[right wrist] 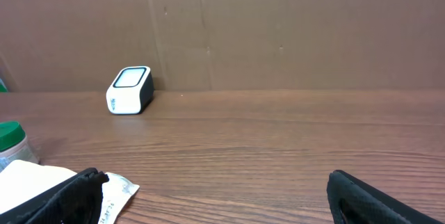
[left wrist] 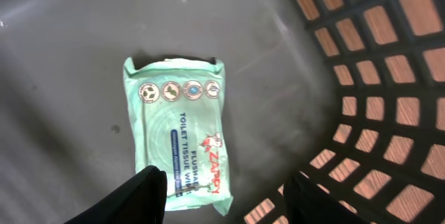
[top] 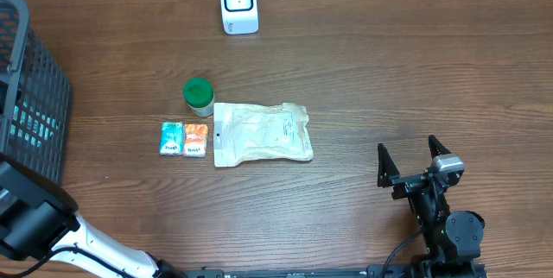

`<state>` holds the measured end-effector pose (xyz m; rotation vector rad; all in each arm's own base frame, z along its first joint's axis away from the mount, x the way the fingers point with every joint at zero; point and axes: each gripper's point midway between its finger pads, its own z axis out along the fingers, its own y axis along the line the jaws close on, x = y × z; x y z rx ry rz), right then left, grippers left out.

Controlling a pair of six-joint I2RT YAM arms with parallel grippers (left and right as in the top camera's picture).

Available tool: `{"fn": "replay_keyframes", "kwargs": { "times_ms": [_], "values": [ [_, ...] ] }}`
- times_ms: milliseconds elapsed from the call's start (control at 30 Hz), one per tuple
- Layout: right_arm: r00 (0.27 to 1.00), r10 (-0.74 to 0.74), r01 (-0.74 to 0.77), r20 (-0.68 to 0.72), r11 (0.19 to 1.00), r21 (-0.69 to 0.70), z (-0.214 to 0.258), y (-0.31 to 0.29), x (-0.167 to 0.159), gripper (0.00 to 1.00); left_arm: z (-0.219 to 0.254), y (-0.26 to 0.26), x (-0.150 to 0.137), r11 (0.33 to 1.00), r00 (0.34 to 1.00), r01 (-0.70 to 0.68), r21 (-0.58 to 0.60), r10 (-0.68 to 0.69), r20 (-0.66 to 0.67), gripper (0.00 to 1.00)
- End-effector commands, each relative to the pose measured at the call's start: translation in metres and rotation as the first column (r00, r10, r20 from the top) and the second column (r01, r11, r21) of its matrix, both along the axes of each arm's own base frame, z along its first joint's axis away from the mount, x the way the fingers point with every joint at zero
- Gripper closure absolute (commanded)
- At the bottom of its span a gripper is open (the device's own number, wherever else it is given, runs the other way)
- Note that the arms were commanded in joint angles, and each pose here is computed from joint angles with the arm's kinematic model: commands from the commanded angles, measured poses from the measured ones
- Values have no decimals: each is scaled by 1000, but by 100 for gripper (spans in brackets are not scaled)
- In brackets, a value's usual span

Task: Scan the item barcode
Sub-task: 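Grasp the mint-green tissue wipes pack with the left gripper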

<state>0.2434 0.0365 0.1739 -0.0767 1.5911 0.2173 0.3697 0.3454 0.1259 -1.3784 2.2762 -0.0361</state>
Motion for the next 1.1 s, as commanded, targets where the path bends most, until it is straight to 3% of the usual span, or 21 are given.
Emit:
{"fn": "replay_keyframes", "kwargs": {
  "times_ms": [0, 333, 833, 1067],
  "values": [
    [1000, 3, -3, 4, 1000, 3, -2, 0, 0, 0, -28, 5, -9, 998, 997, -56, -41, 54, -52, 42],
    [1000, 3, -3, 4, 1000, 3, -2, 0, 0, 0, -66, 11, -23, 992, 988, -89, -87, 77, -130, 36],
    [1000, 3, -3, 4, 1000, 3, -2, 0, 0, 0, -85, 18, -26, 991, 983, -104, -81, 90, -159, 17],
    [1000, 3, -3, 4, 1000, 3, -2, 0, 0, 0, -120, 11, -32, 984, 973, -109, -137, 77, -220, 25]
  ]
}}
